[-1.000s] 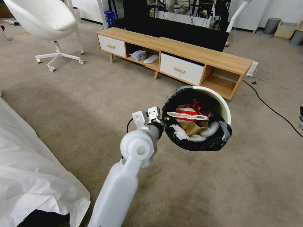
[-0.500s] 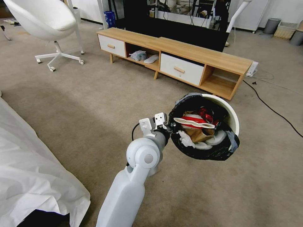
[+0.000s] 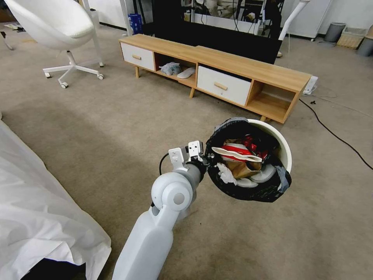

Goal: Pick up the trash bin and place the garbage on the floor into it.

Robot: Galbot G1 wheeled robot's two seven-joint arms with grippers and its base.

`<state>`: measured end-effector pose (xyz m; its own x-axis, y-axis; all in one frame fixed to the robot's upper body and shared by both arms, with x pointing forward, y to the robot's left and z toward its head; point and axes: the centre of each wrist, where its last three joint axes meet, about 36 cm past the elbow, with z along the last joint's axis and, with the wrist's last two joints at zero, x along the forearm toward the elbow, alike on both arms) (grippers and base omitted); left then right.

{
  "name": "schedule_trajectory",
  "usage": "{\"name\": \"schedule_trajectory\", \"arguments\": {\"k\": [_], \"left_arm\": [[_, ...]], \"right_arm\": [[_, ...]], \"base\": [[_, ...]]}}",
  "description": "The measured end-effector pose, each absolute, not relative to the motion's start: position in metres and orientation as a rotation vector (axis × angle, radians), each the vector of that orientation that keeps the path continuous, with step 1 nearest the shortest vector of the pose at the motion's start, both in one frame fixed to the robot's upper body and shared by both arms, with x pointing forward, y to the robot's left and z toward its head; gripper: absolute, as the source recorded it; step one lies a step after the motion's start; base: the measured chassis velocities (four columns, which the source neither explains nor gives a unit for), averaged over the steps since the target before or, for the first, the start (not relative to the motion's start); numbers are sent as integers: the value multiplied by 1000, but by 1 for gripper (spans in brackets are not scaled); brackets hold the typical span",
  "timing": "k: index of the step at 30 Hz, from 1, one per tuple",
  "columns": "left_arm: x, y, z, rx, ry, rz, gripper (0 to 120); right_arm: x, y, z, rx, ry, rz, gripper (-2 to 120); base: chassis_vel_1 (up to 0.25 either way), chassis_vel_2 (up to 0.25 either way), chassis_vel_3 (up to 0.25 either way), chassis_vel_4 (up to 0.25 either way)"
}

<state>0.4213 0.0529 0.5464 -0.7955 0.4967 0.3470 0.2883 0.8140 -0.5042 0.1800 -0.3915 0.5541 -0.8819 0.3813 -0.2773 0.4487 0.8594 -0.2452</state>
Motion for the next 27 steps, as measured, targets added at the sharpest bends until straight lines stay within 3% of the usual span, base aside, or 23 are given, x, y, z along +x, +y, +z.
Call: {"name": "schedule_trajectory", "arguments": {"k": [27], "left_arm": [[422,46,544,-607,-2523,582,0]], "right_arm": [[173,-385,551,656,2791,-459,100]], "base": [[0,0,0,0]]}}
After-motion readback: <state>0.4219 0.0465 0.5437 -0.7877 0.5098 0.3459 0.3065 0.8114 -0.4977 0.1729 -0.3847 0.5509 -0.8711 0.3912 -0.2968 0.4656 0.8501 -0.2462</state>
